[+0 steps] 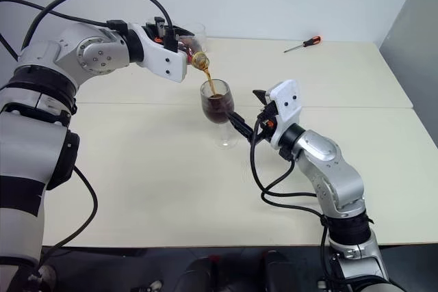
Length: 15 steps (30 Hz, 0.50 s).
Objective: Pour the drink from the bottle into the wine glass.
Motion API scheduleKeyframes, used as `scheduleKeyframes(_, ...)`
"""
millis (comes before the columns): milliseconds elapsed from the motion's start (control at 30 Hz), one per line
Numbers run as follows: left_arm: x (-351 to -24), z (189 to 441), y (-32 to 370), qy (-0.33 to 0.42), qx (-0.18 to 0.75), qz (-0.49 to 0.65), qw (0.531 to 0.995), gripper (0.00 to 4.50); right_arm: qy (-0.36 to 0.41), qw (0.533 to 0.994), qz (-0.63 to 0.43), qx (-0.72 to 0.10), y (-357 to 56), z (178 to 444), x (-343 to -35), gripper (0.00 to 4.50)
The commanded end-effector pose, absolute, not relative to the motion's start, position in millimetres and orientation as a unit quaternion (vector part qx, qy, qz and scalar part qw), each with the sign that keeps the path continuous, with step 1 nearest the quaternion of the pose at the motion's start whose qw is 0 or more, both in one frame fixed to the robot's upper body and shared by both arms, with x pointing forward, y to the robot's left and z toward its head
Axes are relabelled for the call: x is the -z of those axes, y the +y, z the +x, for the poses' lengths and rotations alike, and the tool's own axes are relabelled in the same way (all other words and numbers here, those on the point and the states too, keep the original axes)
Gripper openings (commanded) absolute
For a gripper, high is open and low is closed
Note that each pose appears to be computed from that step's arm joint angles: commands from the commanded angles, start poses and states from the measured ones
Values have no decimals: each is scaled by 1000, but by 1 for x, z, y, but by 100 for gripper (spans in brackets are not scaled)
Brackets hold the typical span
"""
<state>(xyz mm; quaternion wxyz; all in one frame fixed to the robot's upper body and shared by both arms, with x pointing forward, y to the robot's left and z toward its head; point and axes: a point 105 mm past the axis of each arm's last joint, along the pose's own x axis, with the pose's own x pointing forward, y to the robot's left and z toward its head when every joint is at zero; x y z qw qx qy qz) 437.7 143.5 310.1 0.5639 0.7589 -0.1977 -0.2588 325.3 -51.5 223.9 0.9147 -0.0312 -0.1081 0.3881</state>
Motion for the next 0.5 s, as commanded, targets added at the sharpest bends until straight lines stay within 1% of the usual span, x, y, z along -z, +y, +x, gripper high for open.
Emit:
scheduleKeyframes(33,-337,433,140,-228,232,761,562,140,-129,911,-32,-391,-52,321,-228,450)
scheduleKeyframes(500,-338,434,138,-230,230,763,559,140,-142,912,-34,-383,-56,322,-228,450)
